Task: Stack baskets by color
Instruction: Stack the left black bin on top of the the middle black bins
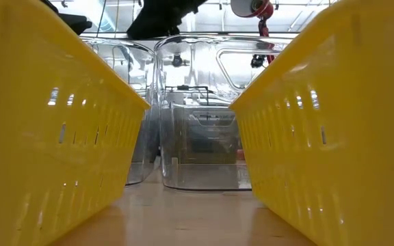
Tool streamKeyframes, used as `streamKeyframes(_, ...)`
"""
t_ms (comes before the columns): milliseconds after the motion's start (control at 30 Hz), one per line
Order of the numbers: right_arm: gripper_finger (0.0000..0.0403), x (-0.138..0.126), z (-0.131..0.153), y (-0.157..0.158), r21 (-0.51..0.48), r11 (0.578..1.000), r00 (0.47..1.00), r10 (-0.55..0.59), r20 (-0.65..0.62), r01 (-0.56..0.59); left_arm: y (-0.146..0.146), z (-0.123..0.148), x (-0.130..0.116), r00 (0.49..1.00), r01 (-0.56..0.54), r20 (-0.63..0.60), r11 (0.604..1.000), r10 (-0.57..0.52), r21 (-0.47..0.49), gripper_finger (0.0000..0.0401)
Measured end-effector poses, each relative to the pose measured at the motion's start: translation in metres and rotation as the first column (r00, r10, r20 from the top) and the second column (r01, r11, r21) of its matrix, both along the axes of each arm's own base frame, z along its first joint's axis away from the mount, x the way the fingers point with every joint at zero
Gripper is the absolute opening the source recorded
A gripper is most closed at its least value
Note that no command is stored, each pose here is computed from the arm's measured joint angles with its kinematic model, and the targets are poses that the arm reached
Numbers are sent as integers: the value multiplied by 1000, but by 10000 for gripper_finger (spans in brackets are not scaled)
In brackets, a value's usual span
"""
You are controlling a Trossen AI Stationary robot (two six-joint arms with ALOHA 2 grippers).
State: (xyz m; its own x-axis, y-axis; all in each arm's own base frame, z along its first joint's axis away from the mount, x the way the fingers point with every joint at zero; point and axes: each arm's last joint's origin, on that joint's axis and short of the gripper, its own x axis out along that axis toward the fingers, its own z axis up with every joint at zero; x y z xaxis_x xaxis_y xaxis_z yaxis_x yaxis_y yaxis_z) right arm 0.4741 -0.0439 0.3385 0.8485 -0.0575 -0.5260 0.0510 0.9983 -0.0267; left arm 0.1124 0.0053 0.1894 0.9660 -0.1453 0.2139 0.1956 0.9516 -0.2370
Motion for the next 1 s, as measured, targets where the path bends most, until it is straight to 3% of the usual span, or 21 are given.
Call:
streamKeyframes(133,95,1,-6,-4,0,1000,1000,-10,-7,10,0,0,0,1000,0,0,1000,0,0,32)
streamKeyframes(700,97,-5,-81,-4,90,995,984,-19,-179,36,0,0,0,1000,0,0,1000,0,0,34)
streamKeyframes(800,96,-5,-77,1,91,995,983,-11,-185,28,0,0,0,1000,0,0,1000,0,0,36)
streamKeyframes(1000,96,-2,-41,-3,66,998,992,-17,-124,25,0,0,0,1000,0,0,1000,0,0,29)
